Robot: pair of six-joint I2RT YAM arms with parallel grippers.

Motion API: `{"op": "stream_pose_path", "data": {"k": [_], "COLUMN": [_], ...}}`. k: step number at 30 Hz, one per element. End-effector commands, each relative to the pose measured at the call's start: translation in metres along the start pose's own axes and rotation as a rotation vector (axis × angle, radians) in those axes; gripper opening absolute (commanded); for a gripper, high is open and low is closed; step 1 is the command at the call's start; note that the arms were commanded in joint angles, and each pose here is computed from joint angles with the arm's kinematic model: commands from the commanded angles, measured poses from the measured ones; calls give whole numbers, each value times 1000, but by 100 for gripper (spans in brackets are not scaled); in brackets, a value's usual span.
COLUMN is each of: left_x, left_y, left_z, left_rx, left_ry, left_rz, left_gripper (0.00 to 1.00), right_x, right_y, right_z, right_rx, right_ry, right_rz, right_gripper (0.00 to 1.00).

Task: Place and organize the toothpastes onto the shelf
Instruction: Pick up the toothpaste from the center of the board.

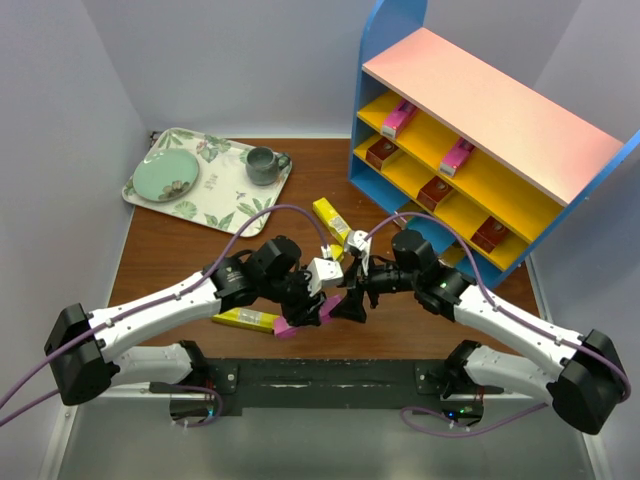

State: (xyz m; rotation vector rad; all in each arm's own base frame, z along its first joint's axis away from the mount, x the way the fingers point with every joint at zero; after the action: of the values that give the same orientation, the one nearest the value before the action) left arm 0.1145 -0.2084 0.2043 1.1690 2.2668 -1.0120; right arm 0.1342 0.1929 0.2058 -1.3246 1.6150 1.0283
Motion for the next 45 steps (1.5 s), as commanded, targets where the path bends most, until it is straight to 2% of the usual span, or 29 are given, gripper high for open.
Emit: {"op": "stream_pose_path", "data": {"k": [1,8,22,25,26,29,32,33,35,41,45], "left_x": [-21,-21,-24,-24,-24,-24,-25,-25,-29,-38,-45], "left_y": [-10,-7,-7,-6,-6,-3,1,3,3,6,8], "left_z": [-12,-11,-11,-11,-11,-11,-12,-13,-16,-28,-53], "left_rx": [65,63,105,94,93,66,8,-23,-49,-172,-347], "left_ry": [-101,-102,-112,-113,-118,-130,-154,-165,-203,-358,-606], "left_rz": [68,62,66,61,62,48,29,18,13,-54,-222], "left_gripper": [41,41,42,48,48,56,71,77,80,86,90], "right_x": [1,4,8,8,9,8,5,4,3,-3,-18], "right_y": [1,5,8,8,7,6,5,6,3,2,-1], "right_z": [6,6,9,9,10,11,11,11,11,9,1], "right_rx": [-51,-90,-126,-115,-110,-96,-72,-60,-14,56,215], "right_ry": [-36,-34,-26,-20,-19,-27,-52,-60,-73,-109,-220], "right_rz": [-49,-49,-54,-52,-50,-40,-25,-8,2,46,111], "right_gripper": [86,75,43,34,27,20,14,8,0,0,0]}}
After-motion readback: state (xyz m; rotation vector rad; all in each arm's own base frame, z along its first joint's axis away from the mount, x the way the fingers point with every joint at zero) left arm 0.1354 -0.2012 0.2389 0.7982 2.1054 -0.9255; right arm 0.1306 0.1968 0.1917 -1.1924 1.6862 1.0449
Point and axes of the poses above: each gripper's point midway between its finger pads, its own z axis out along the fingers, its own y axis along the line the jaws close on, x = y × z, the point moved 10 cm from there along -z, back along the fingers, and after that the axes turned 15 degrees about -z, right-handed, at the moved point
